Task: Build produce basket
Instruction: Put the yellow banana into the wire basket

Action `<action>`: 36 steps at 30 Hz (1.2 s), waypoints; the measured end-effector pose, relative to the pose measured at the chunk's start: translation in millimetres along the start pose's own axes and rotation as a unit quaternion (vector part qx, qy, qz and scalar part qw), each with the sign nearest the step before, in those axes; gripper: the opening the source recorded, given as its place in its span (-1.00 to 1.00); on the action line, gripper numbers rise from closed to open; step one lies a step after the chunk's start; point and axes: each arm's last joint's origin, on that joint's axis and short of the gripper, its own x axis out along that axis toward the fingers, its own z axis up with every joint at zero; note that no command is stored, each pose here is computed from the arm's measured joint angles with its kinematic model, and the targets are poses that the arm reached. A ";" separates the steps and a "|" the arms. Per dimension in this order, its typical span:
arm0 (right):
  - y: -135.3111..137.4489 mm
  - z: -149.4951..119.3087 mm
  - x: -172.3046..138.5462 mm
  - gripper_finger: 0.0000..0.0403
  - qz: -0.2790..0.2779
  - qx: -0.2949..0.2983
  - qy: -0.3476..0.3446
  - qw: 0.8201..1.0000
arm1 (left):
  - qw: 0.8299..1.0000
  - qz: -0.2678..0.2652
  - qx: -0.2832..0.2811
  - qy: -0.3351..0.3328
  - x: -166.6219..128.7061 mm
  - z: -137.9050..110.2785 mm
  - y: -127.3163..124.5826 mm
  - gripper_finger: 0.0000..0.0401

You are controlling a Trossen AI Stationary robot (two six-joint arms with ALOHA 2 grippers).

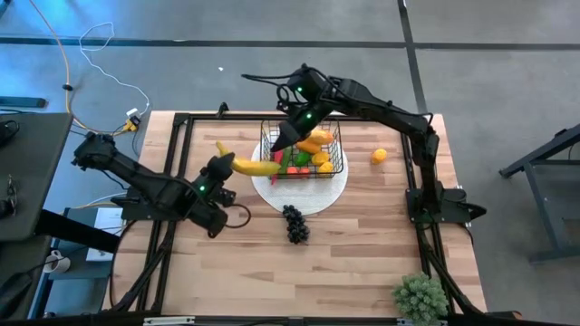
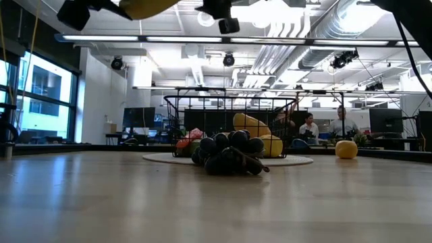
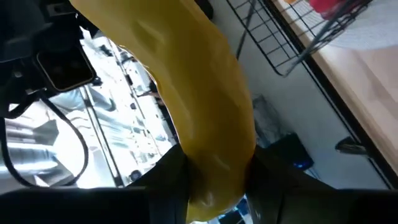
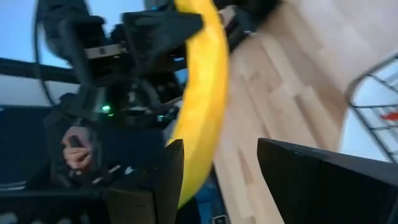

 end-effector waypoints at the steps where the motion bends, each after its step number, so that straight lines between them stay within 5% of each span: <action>1: 2.5 -0.3 2.0 -0.08 0.007 -0.004 0.000 1.000 | 1.000 0.004 -0.001 -0.001 -1.4 0.4 0.1 -0.49; 14: 29.5 -1.0 22.0 0.02 0.049 0.018 -0.037 0.998 | 0.995 0.095 0.003 0.019 -20.1 0.8 2.3 -0.49; 28: 35.6 -4.1 42.9 0.05 0.071 0.057 -0.022 0.996 | 0.993 0.111 -0.046 -0.021 -37.2 8.1 4.5 -0.48; 36: 33.8 -11.8 73.1 0.05 0.078 0.075 0.020 0.994 | 0.993 0.111 -0.016 -0.018 -37.2 8.4 4.1 -0.48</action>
